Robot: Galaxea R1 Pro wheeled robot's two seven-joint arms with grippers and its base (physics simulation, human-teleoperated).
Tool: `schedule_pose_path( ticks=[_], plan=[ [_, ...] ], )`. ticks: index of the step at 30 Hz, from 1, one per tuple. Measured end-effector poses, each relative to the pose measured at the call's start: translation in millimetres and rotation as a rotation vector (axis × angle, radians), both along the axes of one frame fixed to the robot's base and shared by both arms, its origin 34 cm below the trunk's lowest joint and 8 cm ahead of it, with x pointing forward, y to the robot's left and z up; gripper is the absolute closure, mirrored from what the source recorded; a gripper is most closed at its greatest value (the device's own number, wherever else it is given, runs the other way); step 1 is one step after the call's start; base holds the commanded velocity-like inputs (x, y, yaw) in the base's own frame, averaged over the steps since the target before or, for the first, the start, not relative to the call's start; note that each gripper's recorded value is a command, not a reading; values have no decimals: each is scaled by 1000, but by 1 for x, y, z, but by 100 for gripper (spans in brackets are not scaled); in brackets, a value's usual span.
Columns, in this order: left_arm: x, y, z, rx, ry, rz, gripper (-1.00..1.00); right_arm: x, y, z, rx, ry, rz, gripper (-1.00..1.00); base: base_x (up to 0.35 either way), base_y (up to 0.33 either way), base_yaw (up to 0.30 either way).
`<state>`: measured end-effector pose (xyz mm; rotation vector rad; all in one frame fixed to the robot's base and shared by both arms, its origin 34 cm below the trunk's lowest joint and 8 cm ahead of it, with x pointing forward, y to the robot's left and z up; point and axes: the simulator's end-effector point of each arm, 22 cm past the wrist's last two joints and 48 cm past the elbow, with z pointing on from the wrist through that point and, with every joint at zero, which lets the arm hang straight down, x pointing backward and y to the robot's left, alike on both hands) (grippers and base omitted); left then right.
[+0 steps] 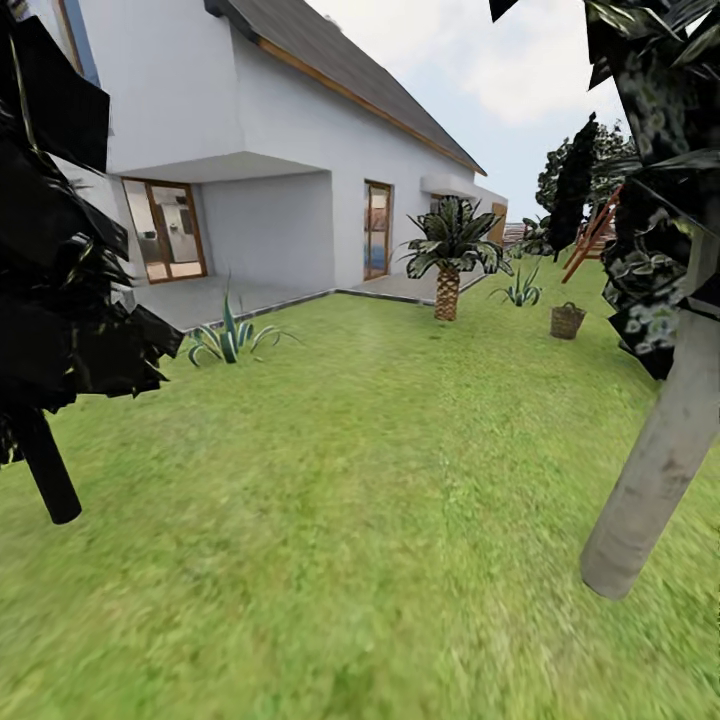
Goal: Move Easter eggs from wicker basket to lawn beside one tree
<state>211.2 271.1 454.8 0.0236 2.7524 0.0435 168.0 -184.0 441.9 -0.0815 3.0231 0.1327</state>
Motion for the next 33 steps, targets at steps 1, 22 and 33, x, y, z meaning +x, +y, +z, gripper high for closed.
schedule_pose_path(
  ticks=[1, 22, 33],
  plan=[
    [0, 0, 0, 0, 0, 0, -100, 0, 0, 0, 0, 0, 0, -100, 336, 0, -65],
    [-1, 0, 0, 0, 2, 0, -100, -1, 0, 0, 0, 2, 0, -100, 336, 0, -68],
    [-1, 0, 0, 0, 2, 0, -100, -1, 0, 0, 0, 2, 0, -100, 335, 0, -13]
  ],
)
